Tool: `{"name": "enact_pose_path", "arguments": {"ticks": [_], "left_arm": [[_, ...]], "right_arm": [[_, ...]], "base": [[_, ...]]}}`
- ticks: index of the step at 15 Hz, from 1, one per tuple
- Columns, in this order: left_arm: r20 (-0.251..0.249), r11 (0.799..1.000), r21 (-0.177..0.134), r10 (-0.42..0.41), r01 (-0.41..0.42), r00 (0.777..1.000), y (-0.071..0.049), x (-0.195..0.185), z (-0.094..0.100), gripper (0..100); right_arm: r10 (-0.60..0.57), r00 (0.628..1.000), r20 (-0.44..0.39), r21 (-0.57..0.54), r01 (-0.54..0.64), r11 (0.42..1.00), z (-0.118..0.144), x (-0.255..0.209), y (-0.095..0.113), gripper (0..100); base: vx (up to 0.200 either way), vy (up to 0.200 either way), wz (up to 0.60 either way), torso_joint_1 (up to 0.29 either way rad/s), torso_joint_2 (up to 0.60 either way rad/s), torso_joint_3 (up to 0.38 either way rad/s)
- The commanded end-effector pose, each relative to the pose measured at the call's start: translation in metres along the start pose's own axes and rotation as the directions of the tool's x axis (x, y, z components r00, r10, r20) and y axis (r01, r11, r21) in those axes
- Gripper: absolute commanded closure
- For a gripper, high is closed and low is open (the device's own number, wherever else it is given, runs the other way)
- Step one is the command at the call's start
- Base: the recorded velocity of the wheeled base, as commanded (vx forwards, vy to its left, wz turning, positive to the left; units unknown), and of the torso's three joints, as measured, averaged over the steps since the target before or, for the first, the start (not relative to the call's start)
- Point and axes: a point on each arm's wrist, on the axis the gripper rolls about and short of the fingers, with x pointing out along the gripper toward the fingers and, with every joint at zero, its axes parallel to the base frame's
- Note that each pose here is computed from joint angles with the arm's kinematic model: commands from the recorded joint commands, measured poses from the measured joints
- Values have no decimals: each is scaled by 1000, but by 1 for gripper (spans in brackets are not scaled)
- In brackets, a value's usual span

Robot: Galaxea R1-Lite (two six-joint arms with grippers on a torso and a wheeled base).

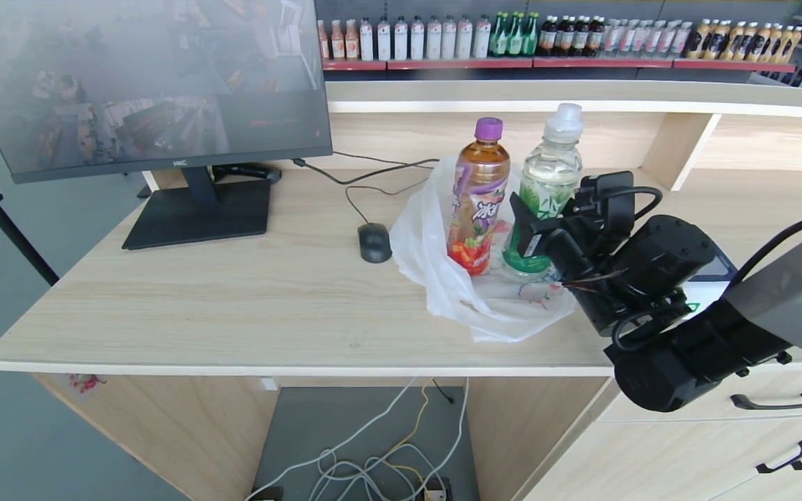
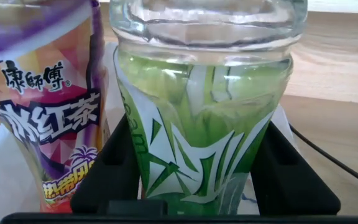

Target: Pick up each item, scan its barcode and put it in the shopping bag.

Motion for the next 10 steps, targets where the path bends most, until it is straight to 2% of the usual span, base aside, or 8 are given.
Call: {"name": "enact_pose_path", "arguments": {"ticks": [1, 10], "left_arm": [[1, 1000, 0, 0, 0, 1000, 0, 0, 0, 0], [1, 1000, 0, 0, 0, 1000, 0, 0, 0, 0]], "right_arm": [[6, 1000, -18, -1, -6, 1000, -4, -3, 2, 100], [11, 999, -43, -3, -11, 1000, -8, -7, 2, 100]], "base": [[0, 0, 0, 0, 0, 0], [0, 0, 0, 0, 0, 0]]}}
